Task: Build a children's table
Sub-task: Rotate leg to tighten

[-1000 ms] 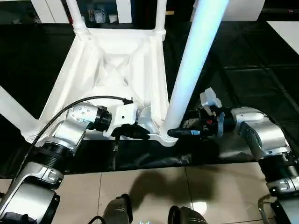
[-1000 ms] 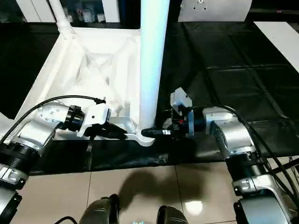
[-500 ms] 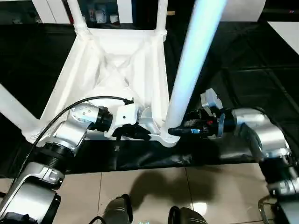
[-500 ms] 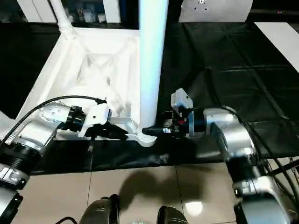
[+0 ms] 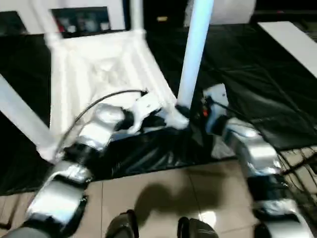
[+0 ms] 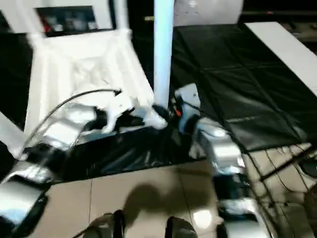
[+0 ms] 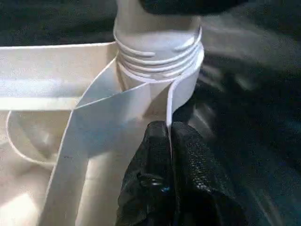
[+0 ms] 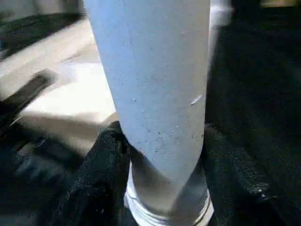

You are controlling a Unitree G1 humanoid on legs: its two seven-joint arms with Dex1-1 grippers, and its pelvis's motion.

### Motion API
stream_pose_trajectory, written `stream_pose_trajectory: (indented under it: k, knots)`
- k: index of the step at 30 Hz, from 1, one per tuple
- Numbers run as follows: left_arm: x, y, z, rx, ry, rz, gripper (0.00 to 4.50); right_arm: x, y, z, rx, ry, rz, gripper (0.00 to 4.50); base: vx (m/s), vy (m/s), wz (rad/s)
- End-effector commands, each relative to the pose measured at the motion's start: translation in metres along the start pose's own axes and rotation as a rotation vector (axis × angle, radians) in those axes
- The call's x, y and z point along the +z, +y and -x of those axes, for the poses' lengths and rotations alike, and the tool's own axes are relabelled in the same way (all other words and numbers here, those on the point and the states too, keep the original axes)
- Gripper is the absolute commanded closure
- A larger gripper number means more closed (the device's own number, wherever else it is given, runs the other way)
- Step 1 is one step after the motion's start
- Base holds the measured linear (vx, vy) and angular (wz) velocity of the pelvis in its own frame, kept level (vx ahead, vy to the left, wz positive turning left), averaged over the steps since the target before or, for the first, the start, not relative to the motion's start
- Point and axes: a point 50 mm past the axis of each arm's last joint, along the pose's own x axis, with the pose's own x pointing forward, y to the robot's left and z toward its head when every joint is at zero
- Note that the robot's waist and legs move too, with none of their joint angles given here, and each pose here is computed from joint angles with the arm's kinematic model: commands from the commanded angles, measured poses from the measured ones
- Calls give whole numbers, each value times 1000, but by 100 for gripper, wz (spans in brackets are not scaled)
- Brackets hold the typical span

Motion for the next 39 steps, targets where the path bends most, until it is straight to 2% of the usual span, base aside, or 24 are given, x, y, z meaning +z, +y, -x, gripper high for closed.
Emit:
stream_pose_trajectory:
  k: [1, 4, 5, 7, 9, 12, 13, 16, 17, 20, 23, 24, 28, 33, 34, 39]
  knots:
    - [34, 0, -15, 111, -87, -10, 450, -25, 32, -17, 24, 116, -70, 256, 0, 0, 0]
    - [45, 2, -22, 182, -110, 21, 450, -21, 32, -28, -130, 74, -200, 256, 0, 0, 0]
    - [48, 2, -23, 195, -116, 22, 450, -19, 31, -30, -156, 53, -227, 221, 0, 0, 0]
    - [51, 0, -25, 192, -125, 16, 450, -11, 29, -33, -183, -2, -231, 221, 0, 0, 0]
    - [50, 0, -24, 186, -126, 6, 450, -9, 27, -33, -187, -16, -225, 180, 0, 0, 0]
    - [43, -1, -20, 143, -119, -31, 450, -2, 18, -29, -174, -59, -155, 173, 18, 0, -1]
    - [40, -1, -18, 131, -114, -38, 450, -1, 15, -27, -167, -70, -125, 149, 57, -11, -2]
    - [25, -2, -8, 65, -95, -66, 450, 7, 2, -14, -85, -137, 43, 130, 56, -20, 1]
    - [25, -2, -8, 65, -95, -66, 450, 7, 2, -14, -85, -137, 43, 120, 55, -29, 2]
    - [9, 0, 8, 4, -93, -123, 450, 16, -12, 7, 63, -152, 99, 89, 0, 0, 0]
    - [3, 0, 13, -34, -86, -139, 450, 20, -16, 14, 148, -161, 130, 73, 0, 0, 0]
    - [1, -2, 16, -61, -91, -157, 450, 21, -18, 18, 191, -153, 154, 59, 0, 0, 0]
    - [-8, -6, 28, -183, -75, -240, 450, 18, -19, 36, 448, -93, 277, 59, -26, -1, 0]
    - [-12, -9, 39, -290, -80, -281, 450, 19, -19, 47, 614, -49, 292, 59, 0, 0, 0]
    - [-13, -12, 42, -340, -86, -293, 450, 19, -18, 52, 700, -19, 308, 59, 0, 0, 0]
    - [-18, -18, 48, -443, -71, -323, 450, 15, -20, 56, 814, 47, 323, 59, 0, 0, 0]
